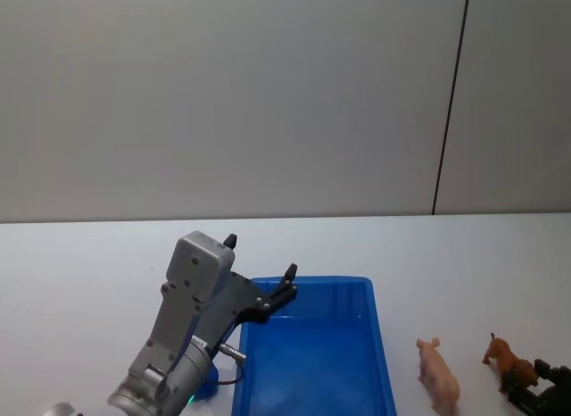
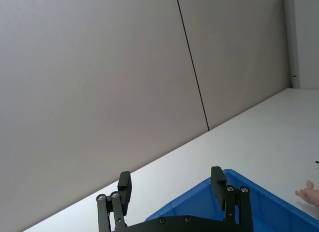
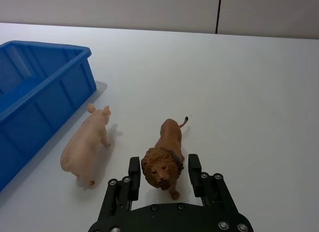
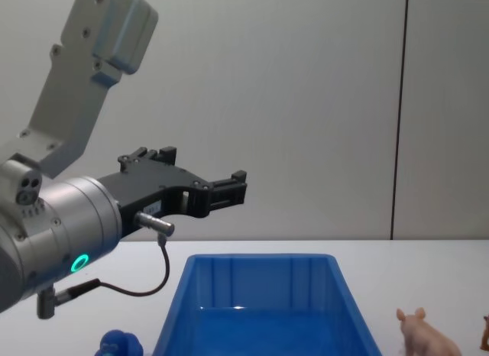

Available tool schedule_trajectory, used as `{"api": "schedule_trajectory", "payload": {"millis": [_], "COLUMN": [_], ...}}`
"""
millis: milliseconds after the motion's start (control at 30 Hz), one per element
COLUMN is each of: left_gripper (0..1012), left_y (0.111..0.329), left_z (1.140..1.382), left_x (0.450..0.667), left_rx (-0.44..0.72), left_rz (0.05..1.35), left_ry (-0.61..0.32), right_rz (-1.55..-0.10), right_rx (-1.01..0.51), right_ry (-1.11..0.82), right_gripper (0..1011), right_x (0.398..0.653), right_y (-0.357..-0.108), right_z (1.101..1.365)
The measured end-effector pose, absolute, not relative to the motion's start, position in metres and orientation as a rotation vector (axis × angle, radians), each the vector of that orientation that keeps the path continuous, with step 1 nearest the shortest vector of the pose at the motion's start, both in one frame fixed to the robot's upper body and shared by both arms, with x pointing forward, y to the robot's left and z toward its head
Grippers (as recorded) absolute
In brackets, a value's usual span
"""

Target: Pick up the two dolls from the table and place them into the box.

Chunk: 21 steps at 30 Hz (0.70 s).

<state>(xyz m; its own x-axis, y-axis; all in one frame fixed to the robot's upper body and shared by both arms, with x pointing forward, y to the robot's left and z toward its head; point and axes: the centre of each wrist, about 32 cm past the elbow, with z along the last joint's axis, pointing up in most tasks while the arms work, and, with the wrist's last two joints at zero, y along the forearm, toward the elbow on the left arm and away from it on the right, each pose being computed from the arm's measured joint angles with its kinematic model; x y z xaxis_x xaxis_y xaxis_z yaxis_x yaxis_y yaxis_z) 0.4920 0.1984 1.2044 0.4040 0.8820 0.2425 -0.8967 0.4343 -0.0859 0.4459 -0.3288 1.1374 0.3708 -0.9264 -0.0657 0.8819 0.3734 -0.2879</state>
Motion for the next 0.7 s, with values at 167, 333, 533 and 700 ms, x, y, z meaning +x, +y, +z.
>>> {"api": "schedule_trajectory", "payload": {"millis": [167, 333, 533, 700], "left_gripper": [1003, 1003, 1003, 1003], "left_y": [0.198, 0.198, 0.198, 0.198], "left_z": [1.204, 1.204, 1.204, 1.204], "left_x": [0.492, 0.492, 0.492, 0.492], "left_rx": [0.061, 0.061, 0.061, 0.061], "left_rz": [1.124, 1.124, 1.124, 1.124], "left_ry": [-0.268, -0.267, -0.268, -0.268], "right_rz": [-1.168, -1.167, -1.156, -1.13], "right_rx": [-0.216, -0.205, -0.177, -0.146], "right_ry": [0.241, 0.231, 0.186, 0.141], "right_gripper": [477, 436, 437, 437], "right_x": [0.448, 0.45, 0.452, 0.455], "right_y": [-0.329, -0.329, -0.326, -0.322], "right_z": [1.136, 1.136, 1.142, 1.152]}}
